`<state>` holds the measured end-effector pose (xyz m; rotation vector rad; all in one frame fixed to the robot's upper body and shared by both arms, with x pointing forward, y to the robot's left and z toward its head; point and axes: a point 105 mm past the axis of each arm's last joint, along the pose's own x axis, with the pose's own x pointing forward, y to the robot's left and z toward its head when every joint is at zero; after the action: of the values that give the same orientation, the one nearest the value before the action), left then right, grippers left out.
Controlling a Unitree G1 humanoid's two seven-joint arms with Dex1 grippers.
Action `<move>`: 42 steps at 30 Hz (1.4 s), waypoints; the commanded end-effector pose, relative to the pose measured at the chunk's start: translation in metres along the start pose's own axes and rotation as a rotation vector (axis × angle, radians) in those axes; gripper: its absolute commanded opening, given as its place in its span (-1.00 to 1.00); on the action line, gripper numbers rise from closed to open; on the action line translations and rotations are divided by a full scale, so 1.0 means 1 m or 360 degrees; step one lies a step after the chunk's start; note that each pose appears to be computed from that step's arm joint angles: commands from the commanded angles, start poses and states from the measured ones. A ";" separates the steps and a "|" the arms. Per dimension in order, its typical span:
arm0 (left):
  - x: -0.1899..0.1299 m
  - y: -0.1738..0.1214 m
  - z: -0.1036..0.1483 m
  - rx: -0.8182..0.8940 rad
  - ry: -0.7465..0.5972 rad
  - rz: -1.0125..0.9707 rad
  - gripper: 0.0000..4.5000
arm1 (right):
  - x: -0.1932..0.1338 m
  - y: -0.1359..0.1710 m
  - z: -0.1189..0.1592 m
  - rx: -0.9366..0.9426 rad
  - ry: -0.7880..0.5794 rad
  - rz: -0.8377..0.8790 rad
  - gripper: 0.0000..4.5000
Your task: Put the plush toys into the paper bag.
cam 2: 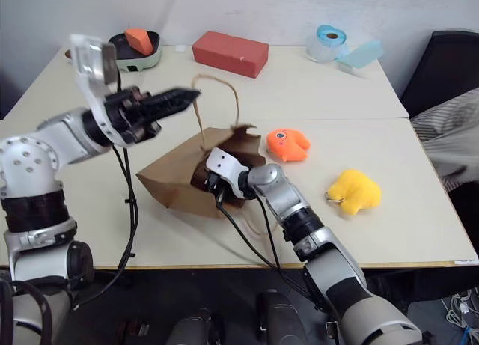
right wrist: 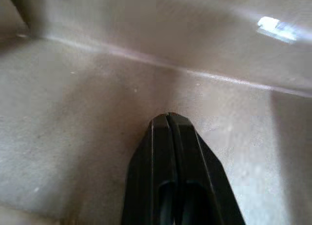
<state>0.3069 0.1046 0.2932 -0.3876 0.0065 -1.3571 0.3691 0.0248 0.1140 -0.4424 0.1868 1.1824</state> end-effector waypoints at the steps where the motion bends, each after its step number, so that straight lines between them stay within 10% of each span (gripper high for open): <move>1: 0.003 -0.012 0.007 0.0116 -0.0012 -0.0056 -1.00 | -0.018 0.013 0.002 0.0134 -0.0090 0.0073 -0.99; 11: 0.001 -0.020 0.007 0.0098 0.0029 -0.0115 -1.00 | -0.101 0.025 0.029 0.0200 -0.0245 0.0022 -0.92; 18: -0.002 -0.021 0.002 0.0077 0.0078 -0.0113 -1.00 | -0.180 -0.013 0.039 0.0377 -0.0381 -0.0290 -0.05; 25: -0.005 -0.021 0.002 0.0083 0.0089 -0.0109 -1.00 | -0.177 -0.096 -0.007 -0.0124 0.0102 -0.0842 0.99; 35: -0.006 -0.021 0.006 0.0114 0.0092 -0.0090 -1.00 | -0.119 -0.122 -0.038 -0.0623 0.0410 -0.0890 0.99; 42: -0.007 -0.020 0.003 0.0109 0.0097 -0.0080 -1.00 | -0.131 -0.129 -0.043 -0.0684 0.0412 -0.0953 -0.01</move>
<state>0.2940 0.1077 0.2900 -0.3298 0.0521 -1.3989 0.4426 -0.1288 0.1516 -0.9399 0.0112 0.6025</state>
